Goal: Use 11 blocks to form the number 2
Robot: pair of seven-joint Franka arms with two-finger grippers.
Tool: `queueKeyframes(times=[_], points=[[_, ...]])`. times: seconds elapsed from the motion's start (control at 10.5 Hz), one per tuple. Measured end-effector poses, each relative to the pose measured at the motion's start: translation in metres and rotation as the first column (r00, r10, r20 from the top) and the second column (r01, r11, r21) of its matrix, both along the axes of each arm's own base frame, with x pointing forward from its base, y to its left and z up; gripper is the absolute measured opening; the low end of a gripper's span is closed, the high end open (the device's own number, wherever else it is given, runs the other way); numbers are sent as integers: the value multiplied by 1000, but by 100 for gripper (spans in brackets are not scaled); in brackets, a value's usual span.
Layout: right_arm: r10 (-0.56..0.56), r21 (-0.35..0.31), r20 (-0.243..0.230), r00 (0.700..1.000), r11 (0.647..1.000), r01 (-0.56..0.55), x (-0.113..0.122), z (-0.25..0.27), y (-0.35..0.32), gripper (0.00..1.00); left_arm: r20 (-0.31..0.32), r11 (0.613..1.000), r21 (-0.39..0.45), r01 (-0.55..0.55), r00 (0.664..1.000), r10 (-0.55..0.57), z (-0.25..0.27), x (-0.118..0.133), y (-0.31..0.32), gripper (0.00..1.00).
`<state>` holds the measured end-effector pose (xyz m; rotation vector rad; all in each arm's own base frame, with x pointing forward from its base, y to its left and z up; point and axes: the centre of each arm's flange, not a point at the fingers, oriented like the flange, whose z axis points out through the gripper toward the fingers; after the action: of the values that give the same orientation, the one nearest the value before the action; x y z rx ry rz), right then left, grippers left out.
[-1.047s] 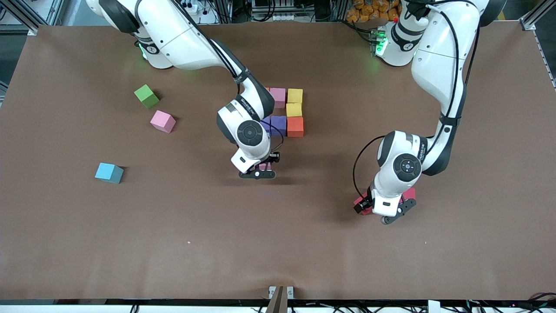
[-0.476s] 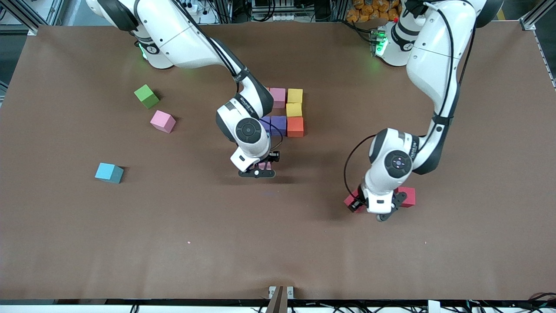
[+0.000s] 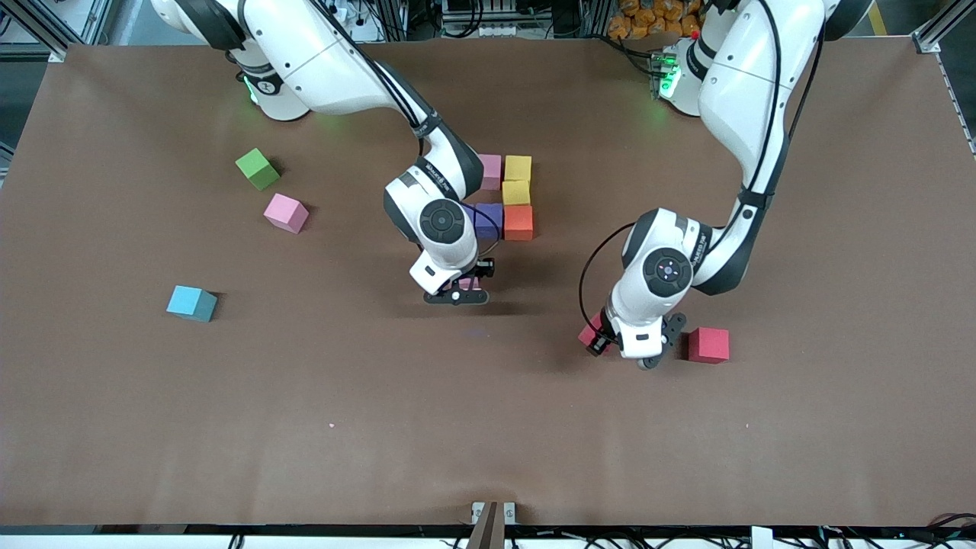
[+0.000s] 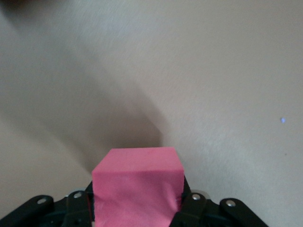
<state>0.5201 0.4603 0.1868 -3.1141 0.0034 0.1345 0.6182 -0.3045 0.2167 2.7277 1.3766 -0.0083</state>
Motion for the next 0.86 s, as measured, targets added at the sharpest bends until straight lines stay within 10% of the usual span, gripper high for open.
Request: queueKeyframes(times=[0.86], points=[[-3,-2,-2,1000,1000,3,-2,0,-5,63,-79,936,3,-352,933,351,-9,-70,-95,61]])
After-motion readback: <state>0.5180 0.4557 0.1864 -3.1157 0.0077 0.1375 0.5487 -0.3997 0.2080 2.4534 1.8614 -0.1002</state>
